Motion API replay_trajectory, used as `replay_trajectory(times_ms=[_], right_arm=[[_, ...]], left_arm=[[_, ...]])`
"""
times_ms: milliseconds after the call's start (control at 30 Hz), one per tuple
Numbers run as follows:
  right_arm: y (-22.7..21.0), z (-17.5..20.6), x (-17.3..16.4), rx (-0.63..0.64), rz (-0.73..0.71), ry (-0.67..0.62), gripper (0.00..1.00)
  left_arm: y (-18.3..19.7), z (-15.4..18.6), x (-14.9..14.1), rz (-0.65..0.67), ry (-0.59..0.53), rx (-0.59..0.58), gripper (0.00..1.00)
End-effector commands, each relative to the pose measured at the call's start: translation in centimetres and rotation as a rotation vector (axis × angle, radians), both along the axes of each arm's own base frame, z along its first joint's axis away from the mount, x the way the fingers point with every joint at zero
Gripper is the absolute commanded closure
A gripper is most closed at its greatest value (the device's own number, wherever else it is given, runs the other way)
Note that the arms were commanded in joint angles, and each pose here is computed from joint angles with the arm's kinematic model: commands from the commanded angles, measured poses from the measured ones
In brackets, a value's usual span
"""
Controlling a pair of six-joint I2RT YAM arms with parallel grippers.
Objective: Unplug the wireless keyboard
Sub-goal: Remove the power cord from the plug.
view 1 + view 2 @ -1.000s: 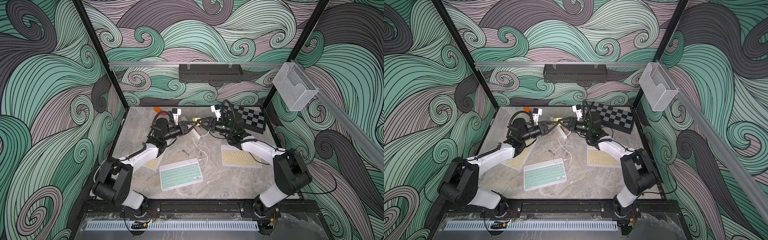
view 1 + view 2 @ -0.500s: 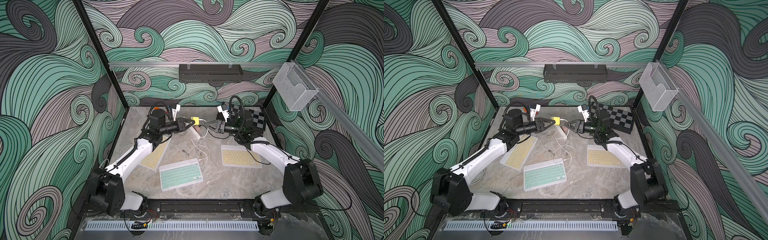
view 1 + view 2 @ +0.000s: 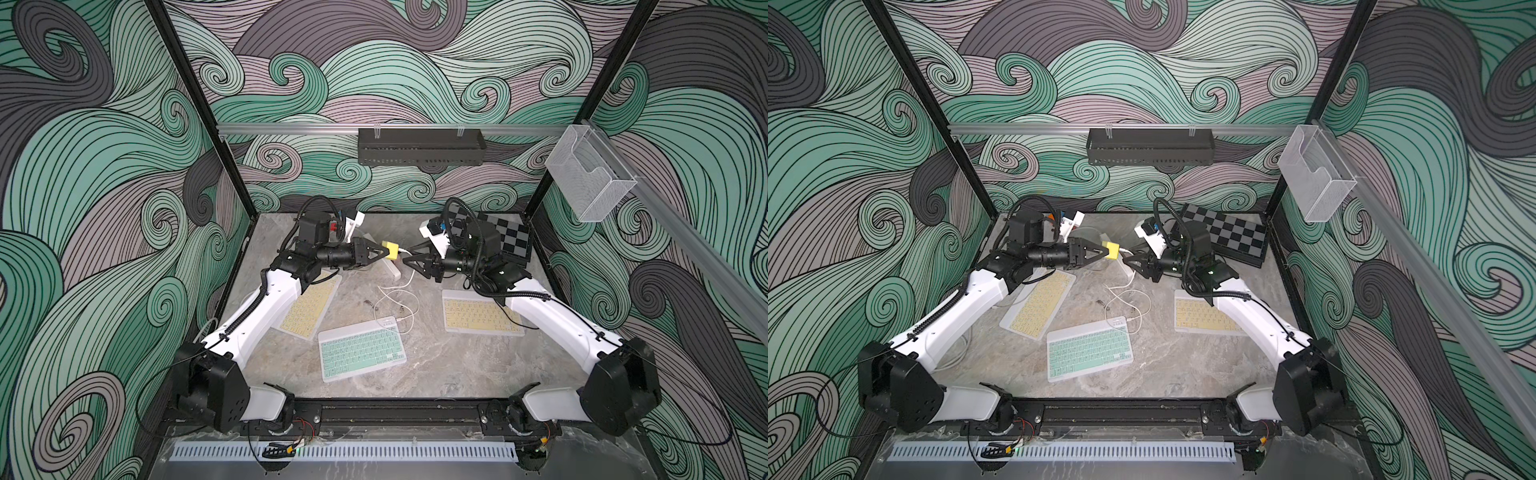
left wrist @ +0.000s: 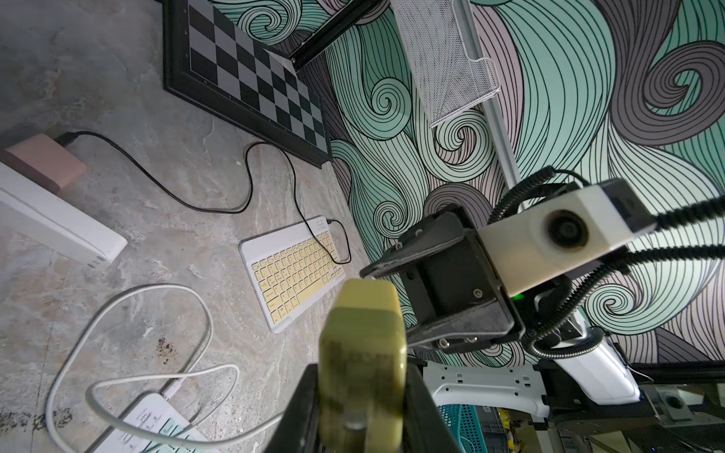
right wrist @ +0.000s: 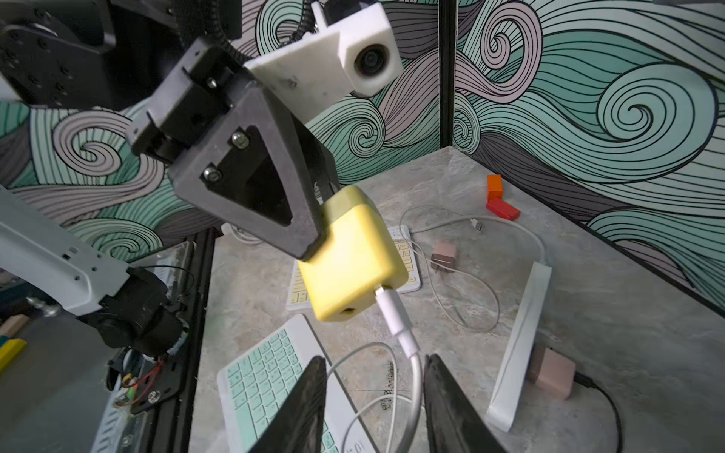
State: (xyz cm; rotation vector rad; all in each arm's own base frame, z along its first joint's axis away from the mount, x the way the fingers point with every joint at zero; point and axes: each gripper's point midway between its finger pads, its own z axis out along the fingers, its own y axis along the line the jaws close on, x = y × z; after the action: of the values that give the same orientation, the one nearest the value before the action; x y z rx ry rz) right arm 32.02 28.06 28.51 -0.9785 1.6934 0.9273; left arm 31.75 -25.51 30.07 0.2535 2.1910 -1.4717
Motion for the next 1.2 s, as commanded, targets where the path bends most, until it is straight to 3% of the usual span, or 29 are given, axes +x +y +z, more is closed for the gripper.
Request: replay_trajectory(times_ms=[0,300,467,767,1167], right_arm=[[0.1,1.0,0.3,-0.075,-0.002,-0.152,0.61],[1.2,1.0,0.5,-0.139,-0.006,-0.203,0.63],[1.9,0.9,0.4,-0.159,0.015,-0.216,0.7],[1.7,-0.8,-0.1,-0.229,0.052,-0.2,0.69],[2.5,0.2,0.6,-0.244,0.036,-0.227,0.72]], left_arm=[[0.0,1.1,-0.6,-0.032,-0.023,-0.009,1.0],[0.0,0.8,-0.5,-0.039,-0.01,0.0,1.0],[-0.1,0.7,-0.6,-0.045,-0.006,-0.002,1.0],[-0.1,0.4,-0.7,-0.051,0.008,0.0,1.0],[-0.4,-0.1,-0.7,-0.068,0.024,-0.001,1.0]])
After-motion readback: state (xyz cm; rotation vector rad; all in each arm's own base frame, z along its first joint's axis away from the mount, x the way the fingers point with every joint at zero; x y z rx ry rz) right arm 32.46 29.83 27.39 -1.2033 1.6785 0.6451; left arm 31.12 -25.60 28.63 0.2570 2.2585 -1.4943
